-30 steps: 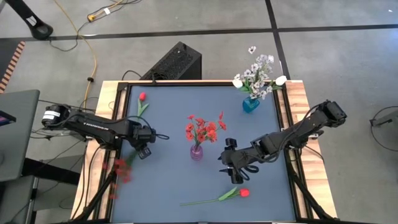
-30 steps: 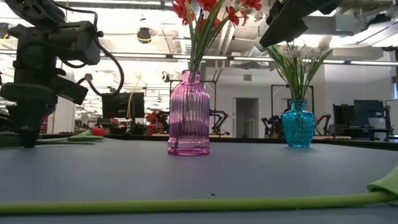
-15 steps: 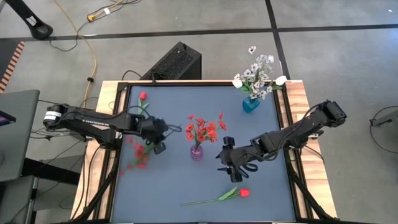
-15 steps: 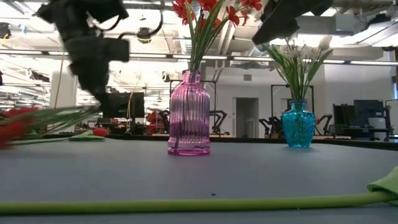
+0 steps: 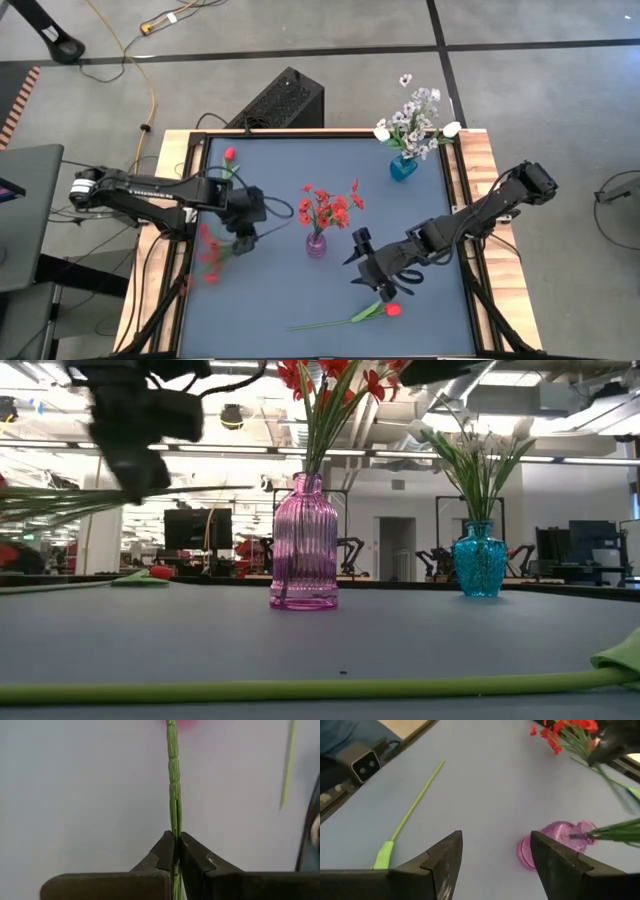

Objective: Sort flowers into vase by color
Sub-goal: Put the red flowers into the purple vase

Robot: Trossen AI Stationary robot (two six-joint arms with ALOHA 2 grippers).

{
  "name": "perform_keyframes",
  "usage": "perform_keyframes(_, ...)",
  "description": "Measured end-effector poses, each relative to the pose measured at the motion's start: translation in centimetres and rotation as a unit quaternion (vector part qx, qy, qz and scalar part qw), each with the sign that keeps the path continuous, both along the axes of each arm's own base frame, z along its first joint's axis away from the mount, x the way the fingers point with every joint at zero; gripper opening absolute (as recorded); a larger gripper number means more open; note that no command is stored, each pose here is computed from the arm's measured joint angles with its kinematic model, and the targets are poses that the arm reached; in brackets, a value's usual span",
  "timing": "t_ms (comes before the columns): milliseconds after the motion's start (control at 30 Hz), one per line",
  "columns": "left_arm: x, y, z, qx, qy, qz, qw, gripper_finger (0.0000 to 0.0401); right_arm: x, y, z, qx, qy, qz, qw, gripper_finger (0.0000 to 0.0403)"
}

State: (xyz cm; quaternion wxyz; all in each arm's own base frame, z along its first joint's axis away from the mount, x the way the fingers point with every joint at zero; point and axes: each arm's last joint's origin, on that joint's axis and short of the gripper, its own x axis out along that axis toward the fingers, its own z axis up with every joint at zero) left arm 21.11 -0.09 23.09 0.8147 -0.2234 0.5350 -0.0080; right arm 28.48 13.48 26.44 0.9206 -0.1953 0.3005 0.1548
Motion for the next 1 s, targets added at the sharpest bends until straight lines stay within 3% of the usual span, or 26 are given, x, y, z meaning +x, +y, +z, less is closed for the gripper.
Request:
perform_keyframes(133,-0.4,-1.8,-0.1,-0.009,0.008,-0.077,0.997,0.0002,0.2,0.2,0.4,0.010,-0.022,0.002,1.000,0.0260)
perform_keyframes(267,0.8,-4.4,0.9,-0.055,-0.089,-0.165,0.981,0.0002,0.5,0.4,0.8,0.023,-0.046,0.006,0.999,0.0260)
perform_keyframes(333,1.3,-5.6,1.6,-0.074,-0.138,-0.179,0.971,0.0002,0.5,0.4,0.9,0.010,-0.055,0.018,0.998,0.0260)
perform_keyframes(467,2.4,-6.8,2.9,-0.102,-0.209,-0.138,0.963,0.0002,0.5,1.4,1.6,-0.042,-0.109,0.078,0.990,0.0260)
perform_keyframes(633,2.9,-7.9,4.1,-0.103,-0.273,-0.114,0.950,0.0002,0.1,3.3,2.9,-0.121,-0.205,0.158,0.958,0.0260)
perform_keyframes(867,3.3,-8.5,5.1,-0.142,-0.308,-0.025,0.940,0.0002,2.3,5.4,0.9,-0.266,-0.260,0.176,0.911,0.0260)
perform_keyframes(1000,3.4,-8.6,5.4,-0.157,-0.311,0.003,0.937,0.0002,4.6,6.4,0.3,-0.385,-0.251,0.135,0.878,0.0260)
